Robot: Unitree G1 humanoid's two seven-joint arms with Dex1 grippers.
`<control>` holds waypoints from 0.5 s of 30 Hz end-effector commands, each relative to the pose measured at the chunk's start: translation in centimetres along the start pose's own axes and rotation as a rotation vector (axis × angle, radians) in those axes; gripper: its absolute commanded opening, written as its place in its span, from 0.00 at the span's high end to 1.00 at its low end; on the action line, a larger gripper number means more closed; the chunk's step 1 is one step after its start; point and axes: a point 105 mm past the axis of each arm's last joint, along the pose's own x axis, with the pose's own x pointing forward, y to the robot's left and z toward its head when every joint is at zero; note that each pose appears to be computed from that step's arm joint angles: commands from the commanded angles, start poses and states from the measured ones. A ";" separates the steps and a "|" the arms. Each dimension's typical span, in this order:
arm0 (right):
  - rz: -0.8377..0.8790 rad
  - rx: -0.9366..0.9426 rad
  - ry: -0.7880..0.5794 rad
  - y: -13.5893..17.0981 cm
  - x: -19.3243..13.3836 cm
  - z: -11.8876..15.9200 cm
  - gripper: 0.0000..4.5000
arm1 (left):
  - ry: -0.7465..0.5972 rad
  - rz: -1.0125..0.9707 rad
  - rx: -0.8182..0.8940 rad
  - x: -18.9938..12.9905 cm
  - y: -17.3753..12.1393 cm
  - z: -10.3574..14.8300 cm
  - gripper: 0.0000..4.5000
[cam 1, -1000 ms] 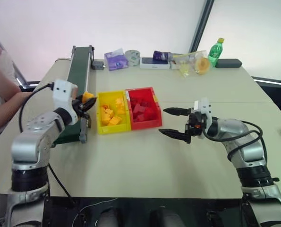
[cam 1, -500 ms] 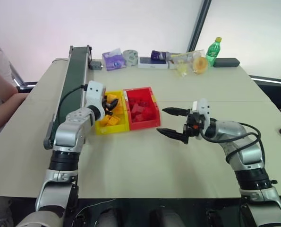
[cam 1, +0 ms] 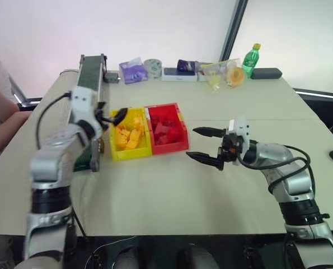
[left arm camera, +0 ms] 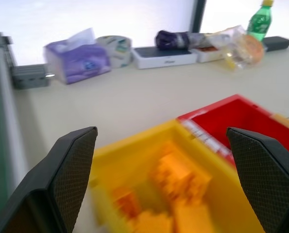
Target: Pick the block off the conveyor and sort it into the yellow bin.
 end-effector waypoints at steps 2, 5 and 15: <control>0.004 -0.044 0.010 -0.2 -1.3 0.8 0.00 | -0.031 0.034 0.154 -4.1 3.1 1.2 0.01; 0.006 -0.039 0.057 -0.4 -2.8 0.3 0.00 | -0.025 0.065 0.156 -7.3 5.4 1.0 0.01; -0.028 -0.041 0.086 -1.3 -4.2 -0.1 0.00 | 0.030 0.044 0.189 -14.0 7.2 -1.4 0.01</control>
